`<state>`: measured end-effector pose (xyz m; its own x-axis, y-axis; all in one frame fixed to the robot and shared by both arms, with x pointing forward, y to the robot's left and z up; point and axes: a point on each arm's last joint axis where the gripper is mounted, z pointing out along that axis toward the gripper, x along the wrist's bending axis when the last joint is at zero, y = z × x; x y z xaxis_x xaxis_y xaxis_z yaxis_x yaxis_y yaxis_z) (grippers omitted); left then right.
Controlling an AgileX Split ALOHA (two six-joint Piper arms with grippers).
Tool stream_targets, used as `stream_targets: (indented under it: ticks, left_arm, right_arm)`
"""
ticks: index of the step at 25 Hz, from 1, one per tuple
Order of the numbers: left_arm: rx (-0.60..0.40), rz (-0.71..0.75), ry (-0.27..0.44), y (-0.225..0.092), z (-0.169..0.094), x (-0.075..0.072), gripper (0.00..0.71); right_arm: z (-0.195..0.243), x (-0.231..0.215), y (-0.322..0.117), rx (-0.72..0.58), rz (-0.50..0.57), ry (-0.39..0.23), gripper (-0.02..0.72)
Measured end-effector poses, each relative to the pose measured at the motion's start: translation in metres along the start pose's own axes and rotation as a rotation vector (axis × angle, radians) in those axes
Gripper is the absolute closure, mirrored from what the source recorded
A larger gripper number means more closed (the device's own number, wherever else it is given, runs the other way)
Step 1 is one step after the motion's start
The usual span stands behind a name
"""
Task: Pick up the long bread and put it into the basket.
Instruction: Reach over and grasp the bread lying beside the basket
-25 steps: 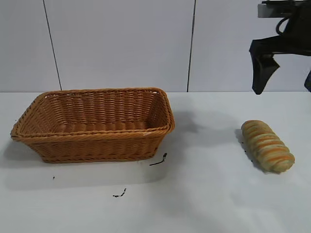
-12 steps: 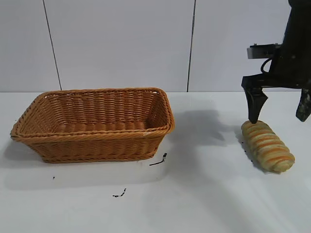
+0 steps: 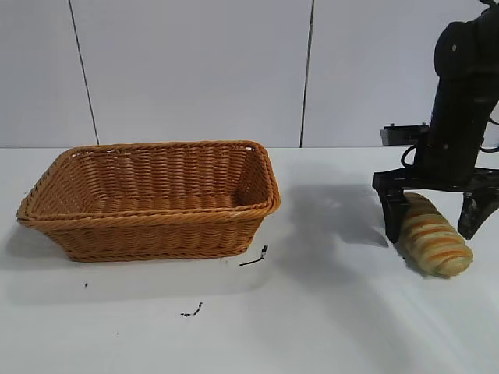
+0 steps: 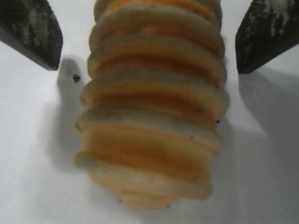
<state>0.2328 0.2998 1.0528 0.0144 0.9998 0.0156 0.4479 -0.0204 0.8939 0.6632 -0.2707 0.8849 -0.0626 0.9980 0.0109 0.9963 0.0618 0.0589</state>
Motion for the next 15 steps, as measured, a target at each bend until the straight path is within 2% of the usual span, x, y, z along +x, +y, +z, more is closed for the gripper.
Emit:
stream_targets:
  ticks: [1,4,7,11,15]
  left_arm:
    - [0.0,0.0,0.0,0.0,0.0,0.0,0.017]
    - [0.0,0.0,0.0,0.0,0.0,0.0,0.017]
    - [0.0,0.0,0.0,0.0,0.0,0.0,0.017]
    - [0.0,0.0,0.0,0.0,0.0,0.0,0.017]
    - [0.0,0.0,0.0,0.0,0.0,0.0,0.017]
  right_arm:
    - [0.0,0.0,0.0,0.004,0.0,0.0,0.104]
    - [0.0,0.0,-0.001,0.009,0.001,0.002,0.349]
    - [0.0,0.0,-0.001,0.014,0.001,0.002,0.498]
    - [-0.018,0.0,0.0,0.003,-0.001,0.003,0.543]
    - [-0.076,0.001,0.008,-0.067,-0.006,0.004,0.552]
